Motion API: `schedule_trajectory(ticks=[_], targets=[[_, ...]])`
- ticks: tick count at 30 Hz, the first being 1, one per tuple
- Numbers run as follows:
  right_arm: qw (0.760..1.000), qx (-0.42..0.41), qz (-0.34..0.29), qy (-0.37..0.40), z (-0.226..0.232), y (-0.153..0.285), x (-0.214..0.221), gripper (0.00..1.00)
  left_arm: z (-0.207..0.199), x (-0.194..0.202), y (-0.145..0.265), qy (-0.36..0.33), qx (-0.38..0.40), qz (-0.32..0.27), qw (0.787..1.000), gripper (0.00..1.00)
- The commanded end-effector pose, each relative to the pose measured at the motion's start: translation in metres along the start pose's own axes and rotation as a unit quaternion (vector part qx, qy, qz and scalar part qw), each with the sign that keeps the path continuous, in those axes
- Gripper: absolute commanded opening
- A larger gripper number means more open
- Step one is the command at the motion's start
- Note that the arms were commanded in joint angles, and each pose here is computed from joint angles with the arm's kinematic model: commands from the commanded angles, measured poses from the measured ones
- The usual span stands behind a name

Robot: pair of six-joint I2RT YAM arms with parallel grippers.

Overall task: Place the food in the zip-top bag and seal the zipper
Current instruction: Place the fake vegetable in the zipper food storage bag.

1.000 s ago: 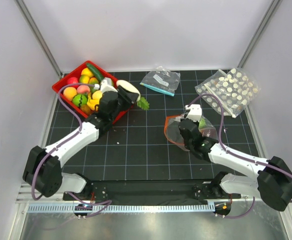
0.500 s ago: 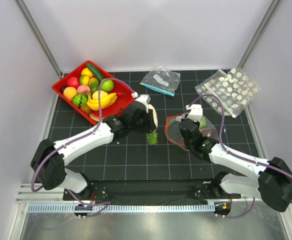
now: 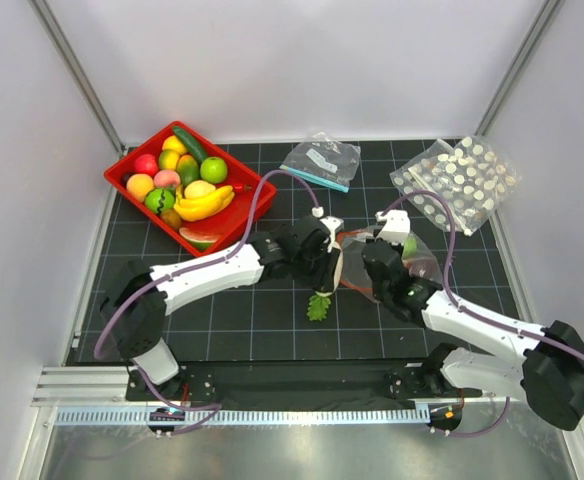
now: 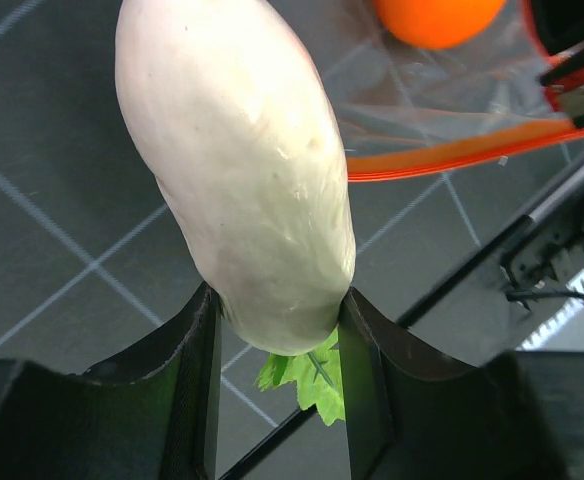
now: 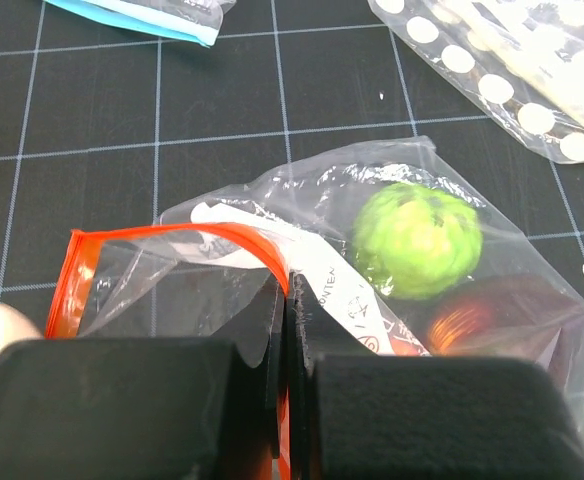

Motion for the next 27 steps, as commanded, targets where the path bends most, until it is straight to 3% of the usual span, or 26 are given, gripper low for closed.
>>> schedule_trajectory(ticks=[1,14,27], targets=[[0.999,0.012,-0.030,-0.037,-0.006,0.004,-0.015,0.01,-0.038,-0.006,0.007,-0.034,0.067,0.015,0.997,0.00],[0.996,-0.024,-0.066,-0.059,-0.006,0.016,-0.027,0.01,-0.079,-0.004,-0.003,-0.017,0.145,0.086,0.986,0.00],[0.991,-0.041,-0.091,-0.084,-0.018,0.034,-0.034,0.01,-0.073,-0.028,-0.011,0.025,0.135,0.079,0.987,0.00]])
Point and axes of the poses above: each gripper's point midway between its finger pads, its own y axis back along the fingers, its own z axis along the line the jaws close on, x = y × z, the point moved 2 cm from there along y, back along the fingers, and after that the axes turned 12 degrees about y, right-handed, at the moved point
